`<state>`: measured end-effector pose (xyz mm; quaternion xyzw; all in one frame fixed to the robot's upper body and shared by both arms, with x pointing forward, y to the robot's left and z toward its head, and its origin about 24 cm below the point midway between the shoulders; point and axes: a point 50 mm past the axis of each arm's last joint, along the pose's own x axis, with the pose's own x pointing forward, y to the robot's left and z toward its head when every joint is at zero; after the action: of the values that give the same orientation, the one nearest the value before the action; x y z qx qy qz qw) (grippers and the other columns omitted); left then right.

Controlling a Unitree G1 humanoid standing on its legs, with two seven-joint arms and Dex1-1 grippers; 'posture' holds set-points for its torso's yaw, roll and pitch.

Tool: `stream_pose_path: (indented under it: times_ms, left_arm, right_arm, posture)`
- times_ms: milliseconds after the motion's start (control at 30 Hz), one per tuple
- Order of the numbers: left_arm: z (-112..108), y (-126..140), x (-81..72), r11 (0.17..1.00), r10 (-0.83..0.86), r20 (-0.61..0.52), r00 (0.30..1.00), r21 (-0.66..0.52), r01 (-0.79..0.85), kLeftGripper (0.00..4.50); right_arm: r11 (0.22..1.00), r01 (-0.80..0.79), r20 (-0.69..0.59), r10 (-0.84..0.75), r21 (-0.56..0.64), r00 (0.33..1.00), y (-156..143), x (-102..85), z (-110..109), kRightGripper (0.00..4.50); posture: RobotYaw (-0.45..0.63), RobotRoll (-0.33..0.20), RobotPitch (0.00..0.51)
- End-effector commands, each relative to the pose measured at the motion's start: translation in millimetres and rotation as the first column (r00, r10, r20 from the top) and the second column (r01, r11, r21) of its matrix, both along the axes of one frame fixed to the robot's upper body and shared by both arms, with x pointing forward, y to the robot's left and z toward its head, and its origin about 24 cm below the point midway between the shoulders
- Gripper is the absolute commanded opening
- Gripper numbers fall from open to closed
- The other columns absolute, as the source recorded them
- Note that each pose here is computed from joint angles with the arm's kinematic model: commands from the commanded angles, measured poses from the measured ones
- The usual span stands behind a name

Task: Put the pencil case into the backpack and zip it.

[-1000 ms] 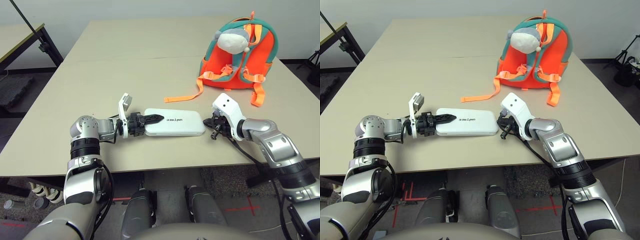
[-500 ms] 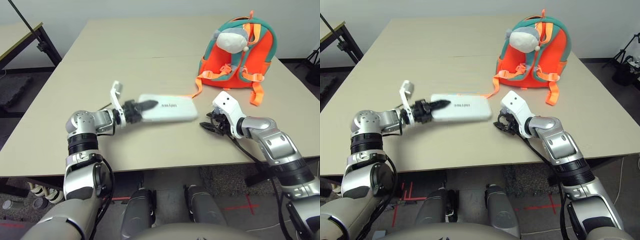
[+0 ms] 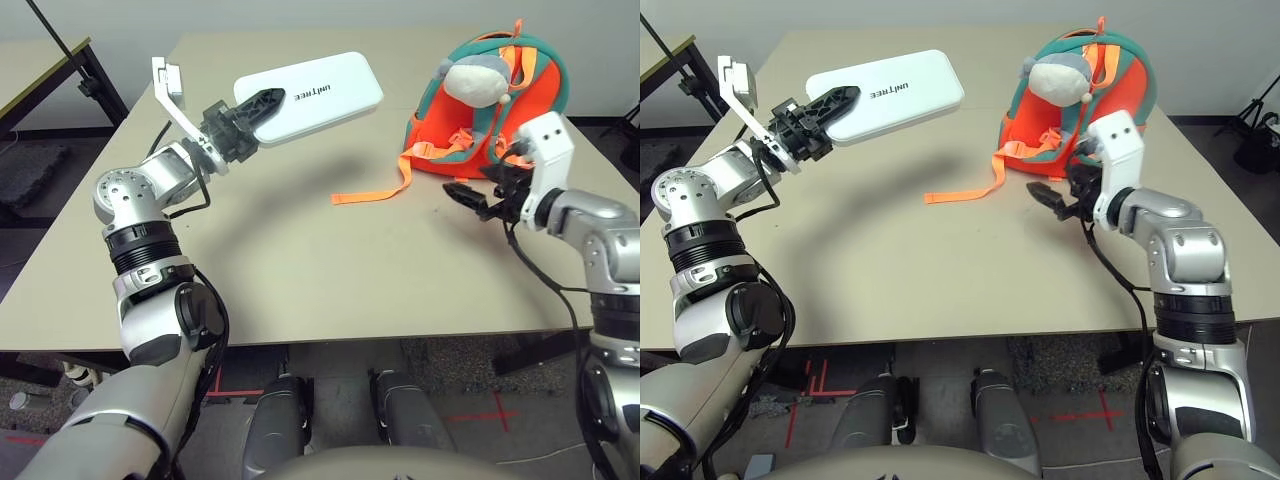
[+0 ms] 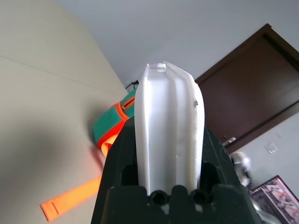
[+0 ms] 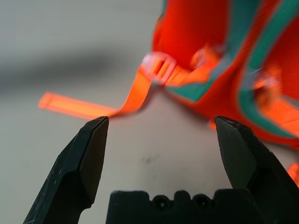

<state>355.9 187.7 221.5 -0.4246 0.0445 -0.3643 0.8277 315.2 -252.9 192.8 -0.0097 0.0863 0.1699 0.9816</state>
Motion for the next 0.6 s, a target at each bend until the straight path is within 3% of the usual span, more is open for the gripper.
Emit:
stream_pose_path:
  times_ms: [33, 600]
  left_arm:
    - [15, -4, 2.8, 1.000, 0.022, 0.067, 0.998, -0.015, -0.021, 1.25]
    - [26, -3, 6.6, 0.997, 0.078, 0.113, 0.991, -0.006, -0.078, 1.25]
  right_arm:
    - [0.994, 0.086, 0.026, -0.088, 0.065, 0.996, -8, 5.8, 6, 4.50]
    - [0.968, 0.218, 0.048, -0.226, 0.121, 0.973, -5, 62.6, -8, 4.50]
  posture:
    - [-0.23, 0.000, 0.072]
    - [-0.20, 0.000, 0.067]
